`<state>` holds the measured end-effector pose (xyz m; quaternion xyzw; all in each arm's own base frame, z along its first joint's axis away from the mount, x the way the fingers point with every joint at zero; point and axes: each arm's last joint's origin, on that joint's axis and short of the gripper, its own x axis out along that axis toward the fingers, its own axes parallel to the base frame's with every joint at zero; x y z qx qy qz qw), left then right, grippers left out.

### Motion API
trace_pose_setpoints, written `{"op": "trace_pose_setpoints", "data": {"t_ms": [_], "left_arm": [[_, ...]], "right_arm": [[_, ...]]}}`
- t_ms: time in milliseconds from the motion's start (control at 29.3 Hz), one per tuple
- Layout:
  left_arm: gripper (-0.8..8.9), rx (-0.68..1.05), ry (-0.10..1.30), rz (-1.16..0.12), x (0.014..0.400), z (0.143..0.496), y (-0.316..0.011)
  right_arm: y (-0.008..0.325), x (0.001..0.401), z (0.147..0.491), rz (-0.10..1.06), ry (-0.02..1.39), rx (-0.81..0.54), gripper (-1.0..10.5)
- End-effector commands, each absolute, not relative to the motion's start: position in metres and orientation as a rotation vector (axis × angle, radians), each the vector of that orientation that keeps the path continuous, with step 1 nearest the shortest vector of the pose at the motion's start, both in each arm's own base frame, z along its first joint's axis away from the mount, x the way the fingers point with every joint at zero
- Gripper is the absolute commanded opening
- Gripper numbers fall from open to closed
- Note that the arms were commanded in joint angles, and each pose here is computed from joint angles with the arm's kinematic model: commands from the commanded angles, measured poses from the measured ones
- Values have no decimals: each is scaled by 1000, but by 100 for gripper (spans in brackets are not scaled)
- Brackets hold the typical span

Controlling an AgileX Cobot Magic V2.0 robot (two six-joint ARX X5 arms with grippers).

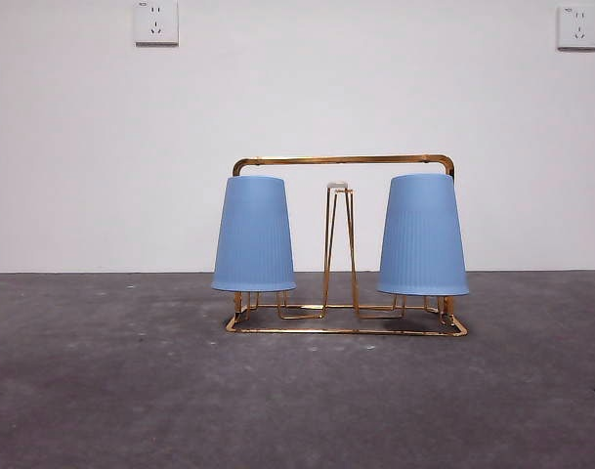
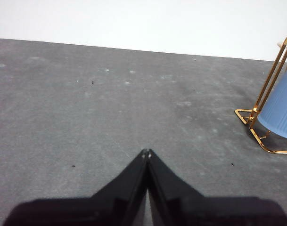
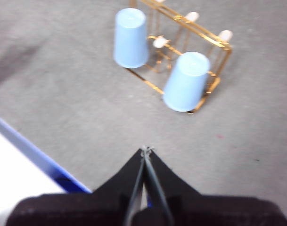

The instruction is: Pick up cup 1,put cup 1 in the cup rack,pick up cup 2,put cup 2 in the cup rack

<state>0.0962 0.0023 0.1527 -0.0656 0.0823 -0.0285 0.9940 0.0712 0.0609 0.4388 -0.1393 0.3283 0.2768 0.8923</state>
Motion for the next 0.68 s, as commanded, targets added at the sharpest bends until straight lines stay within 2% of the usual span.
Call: {"op": "trace_pose_setpoints", "data": {"t_ms": [34, 137, 239, 376, 683], "left_arm": [[-3, -136, 170, -55, 97, 150, 3], [-4, -136, 170, -55, 97, 150, 3], [-3, -136, 171, -55, 97, 150, 3], [-3, -136, 170, -55, 97, 150, 3], [-3, -136, 171, -55, 97, 150, 3]], "right_arm": [[51, 71, 440, 480, 639, -334, 1], [38, 74, 450, 394, 437, -177, 1], [27, 80, 439, 293, 269, -83, 1], [18, 91, 386, 168, 168, -50, 1], [17, 102, 287, 121, 55, -34, 1]]}}
